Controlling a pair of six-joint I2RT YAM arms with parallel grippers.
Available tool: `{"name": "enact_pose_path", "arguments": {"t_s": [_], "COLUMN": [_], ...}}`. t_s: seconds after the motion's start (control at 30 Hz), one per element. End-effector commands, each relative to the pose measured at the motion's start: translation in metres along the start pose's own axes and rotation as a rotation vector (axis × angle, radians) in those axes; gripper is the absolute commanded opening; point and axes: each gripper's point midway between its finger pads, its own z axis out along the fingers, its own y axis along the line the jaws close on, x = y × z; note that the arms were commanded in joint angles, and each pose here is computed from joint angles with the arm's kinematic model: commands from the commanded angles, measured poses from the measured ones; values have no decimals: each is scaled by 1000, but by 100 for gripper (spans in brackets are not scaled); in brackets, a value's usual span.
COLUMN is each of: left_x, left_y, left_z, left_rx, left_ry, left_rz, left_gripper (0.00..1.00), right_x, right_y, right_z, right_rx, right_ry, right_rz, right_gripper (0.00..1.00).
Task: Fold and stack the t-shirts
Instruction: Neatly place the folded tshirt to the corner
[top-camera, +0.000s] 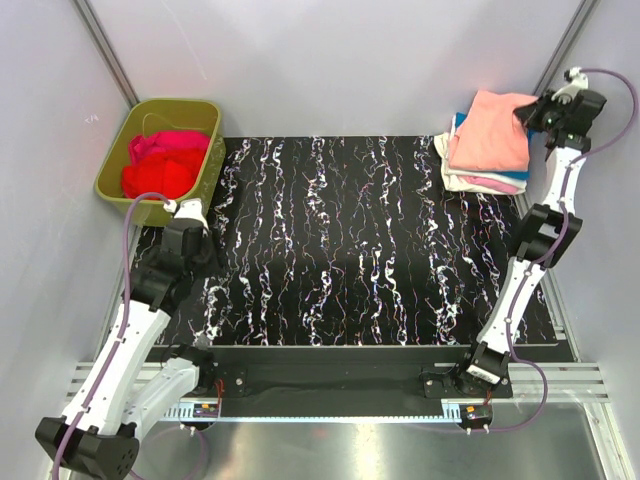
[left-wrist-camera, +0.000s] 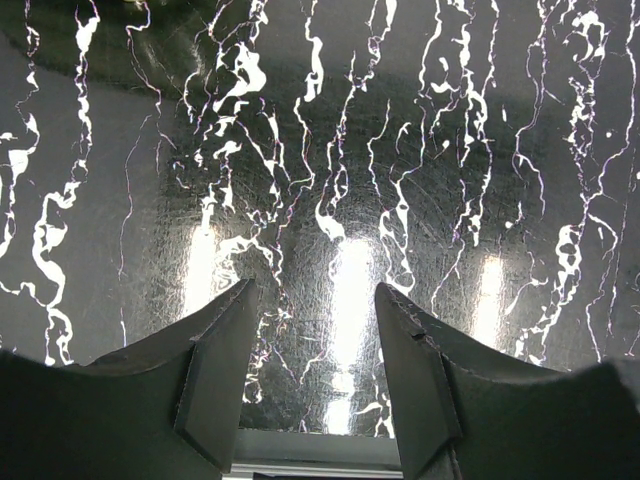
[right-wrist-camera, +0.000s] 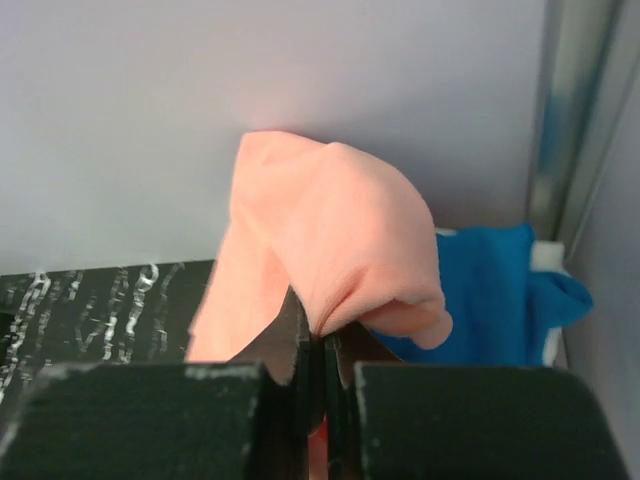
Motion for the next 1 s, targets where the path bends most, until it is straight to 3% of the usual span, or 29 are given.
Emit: {"name": "enact_pose_path", "arguments": {"t_s": [0.0,0.17,0.23,0.27,0.3,0.37,0.43,0.5,0.6,0.7,0.8,0.83,0.97], "left_x": [-9,-7,-7,-7,-6,-6,-7,-7,-8,-10,-13,-13,-14], "left_y": [1,1,1,1,1,1,2,2,2,2,1,1,1], "left_z": [2,4,5,5,6,6,5,5,3,0,-3,-3,-6], "left_rx": [-14,-15,-16,-18,-19,-20,-21,-20,-17,-13,-6,-4,1], "left_ry": [-32,-21,-18,-17,-15,-15,-17,-18,-28,-43,-61,-60,-74], "left_rz": [-9,-4,-5,-4,-4,-5,-6,-4,-10,-13,-18,-16,-21], "left_gripper": [56,55,56,55,55,55,56,55,55,55,56,56,55], "right_x": [9,27,35,40,43,50,49,46,3,-38,-57,-88,-128], "right_y": [-24,-56,-68,-74,-87,-105,-128,-145,-170,-166,-155,-138,-103], "right_z": [5,7,9,9,8,4,-9,-24,-81,-133,-159,-171,-182], "right_rx": [-28,8,53,82,145,250,380,517,841,1017,1057,1041,955], "right_ry": [-39,-50,-44,-37,-39,-23,-17,-11,-81,-142,-184,-251,-308], "right_rz": [10,37,49,61,68,89,94,95,72,60,60,50,64], "right_gripper": [0,0,7,15,41,70,78,79,80,84,94,100,100]}}
